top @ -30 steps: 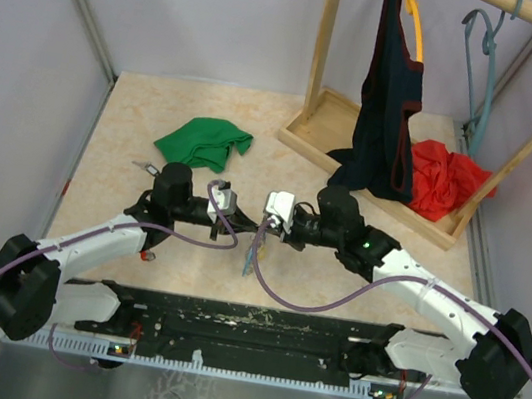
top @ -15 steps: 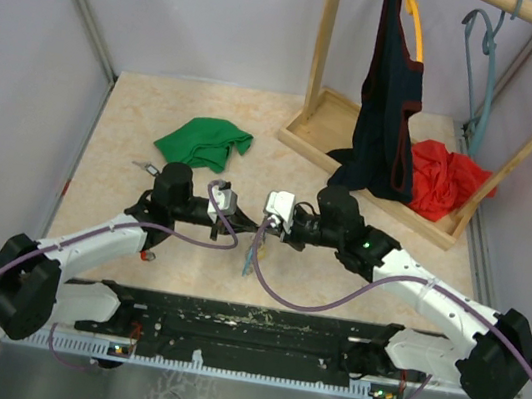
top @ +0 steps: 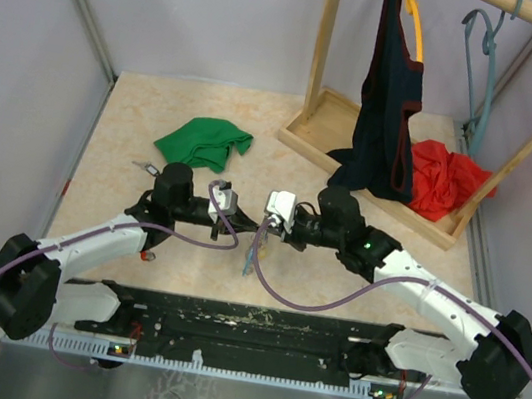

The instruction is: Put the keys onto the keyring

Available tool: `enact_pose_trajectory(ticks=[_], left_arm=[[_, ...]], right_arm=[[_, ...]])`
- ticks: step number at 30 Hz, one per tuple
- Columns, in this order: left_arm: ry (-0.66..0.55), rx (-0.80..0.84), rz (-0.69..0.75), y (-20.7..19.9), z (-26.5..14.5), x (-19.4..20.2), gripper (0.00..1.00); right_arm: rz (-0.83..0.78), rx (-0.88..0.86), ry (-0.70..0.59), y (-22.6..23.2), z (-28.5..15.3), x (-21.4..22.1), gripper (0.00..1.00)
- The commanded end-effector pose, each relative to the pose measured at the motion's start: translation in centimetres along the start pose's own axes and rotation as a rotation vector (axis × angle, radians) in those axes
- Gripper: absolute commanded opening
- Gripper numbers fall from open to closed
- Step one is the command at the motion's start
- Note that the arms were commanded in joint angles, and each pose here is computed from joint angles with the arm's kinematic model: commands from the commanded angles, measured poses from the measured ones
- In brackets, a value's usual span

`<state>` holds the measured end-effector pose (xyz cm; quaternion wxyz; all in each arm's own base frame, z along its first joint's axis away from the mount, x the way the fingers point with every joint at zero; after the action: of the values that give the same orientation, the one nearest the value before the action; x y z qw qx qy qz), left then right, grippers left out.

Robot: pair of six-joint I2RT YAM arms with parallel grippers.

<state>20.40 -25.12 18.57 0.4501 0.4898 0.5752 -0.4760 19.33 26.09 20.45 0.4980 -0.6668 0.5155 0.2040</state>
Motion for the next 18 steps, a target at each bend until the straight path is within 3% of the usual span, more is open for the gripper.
enact_pose_trajectory(ticks=[1, 18], left_arm=[[-0.026, 0.039, 0.045, -0.42, 0.21, -1.36, 0.0], [-0.025, 0.053, 0.044, -0.43, 0.4, -1.42, 0.0]], right_arm=[[-0.045, 0.055, -0.095, -1.9, -0.82, -3.48, 0.0], [-0.044, 0.03, -0.116, -1.73, -0.61, -3.84, 0.0]])
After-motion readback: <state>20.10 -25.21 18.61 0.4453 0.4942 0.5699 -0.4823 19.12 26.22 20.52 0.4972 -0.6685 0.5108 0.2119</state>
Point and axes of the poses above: each gripper's point midway between its finger pads, its own z axis out along the fingers, its own y axis along the line the jaws close on, x = y × z, the point moved 4 cm from there along -z, back along the fingers, and after that the axes turned 14 degrees about -z, right-handed, at the moved point
